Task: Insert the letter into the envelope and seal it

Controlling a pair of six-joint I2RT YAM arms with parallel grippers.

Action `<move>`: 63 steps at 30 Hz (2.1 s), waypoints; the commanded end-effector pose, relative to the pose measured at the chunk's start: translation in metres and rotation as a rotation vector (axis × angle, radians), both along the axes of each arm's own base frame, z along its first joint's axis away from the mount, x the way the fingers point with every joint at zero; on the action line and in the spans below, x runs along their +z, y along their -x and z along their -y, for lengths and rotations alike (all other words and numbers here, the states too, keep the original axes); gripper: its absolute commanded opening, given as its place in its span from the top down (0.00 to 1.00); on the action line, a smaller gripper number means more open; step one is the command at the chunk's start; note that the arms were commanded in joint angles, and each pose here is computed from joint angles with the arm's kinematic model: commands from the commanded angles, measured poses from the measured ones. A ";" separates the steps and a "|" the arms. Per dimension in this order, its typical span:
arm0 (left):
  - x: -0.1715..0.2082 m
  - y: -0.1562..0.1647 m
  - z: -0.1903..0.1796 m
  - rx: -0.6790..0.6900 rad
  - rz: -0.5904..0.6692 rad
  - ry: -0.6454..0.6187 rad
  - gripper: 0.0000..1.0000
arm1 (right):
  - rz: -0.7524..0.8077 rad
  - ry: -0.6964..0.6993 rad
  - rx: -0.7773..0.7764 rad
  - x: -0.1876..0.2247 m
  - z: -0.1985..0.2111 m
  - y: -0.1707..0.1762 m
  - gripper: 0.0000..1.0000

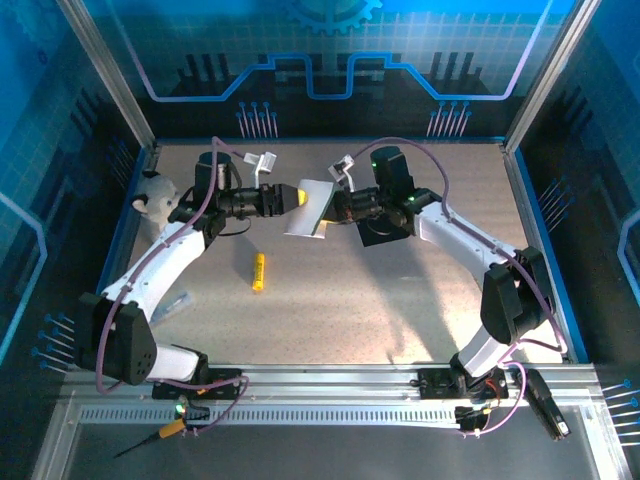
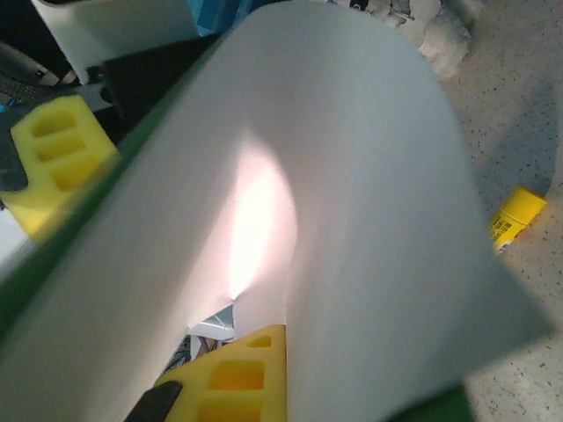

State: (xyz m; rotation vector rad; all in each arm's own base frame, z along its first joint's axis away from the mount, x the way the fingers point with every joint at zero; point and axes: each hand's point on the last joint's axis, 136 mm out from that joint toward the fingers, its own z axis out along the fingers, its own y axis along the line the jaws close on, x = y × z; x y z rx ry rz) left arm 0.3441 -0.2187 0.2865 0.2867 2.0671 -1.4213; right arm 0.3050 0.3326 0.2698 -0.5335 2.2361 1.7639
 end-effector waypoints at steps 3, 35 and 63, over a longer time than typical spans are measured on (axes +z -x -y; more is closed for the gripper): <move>0.005 -0.001 0.006 -0.027 0.012 0.046 0.52 | -0.010 -0.036 0.043 -0.001 -0.007 0.007 1.00; 0.030 0.002 0.006 -0.023 0.069 0.102 0.84 | -0.004 -0.044 0.042 0.001 -0.008 0.011 0.95; 0.056 0.011 0.005 -0.084 0.125 0.186 0.49 | 0.003 -0.070 0.015 0.009 0.011 0.008 0.95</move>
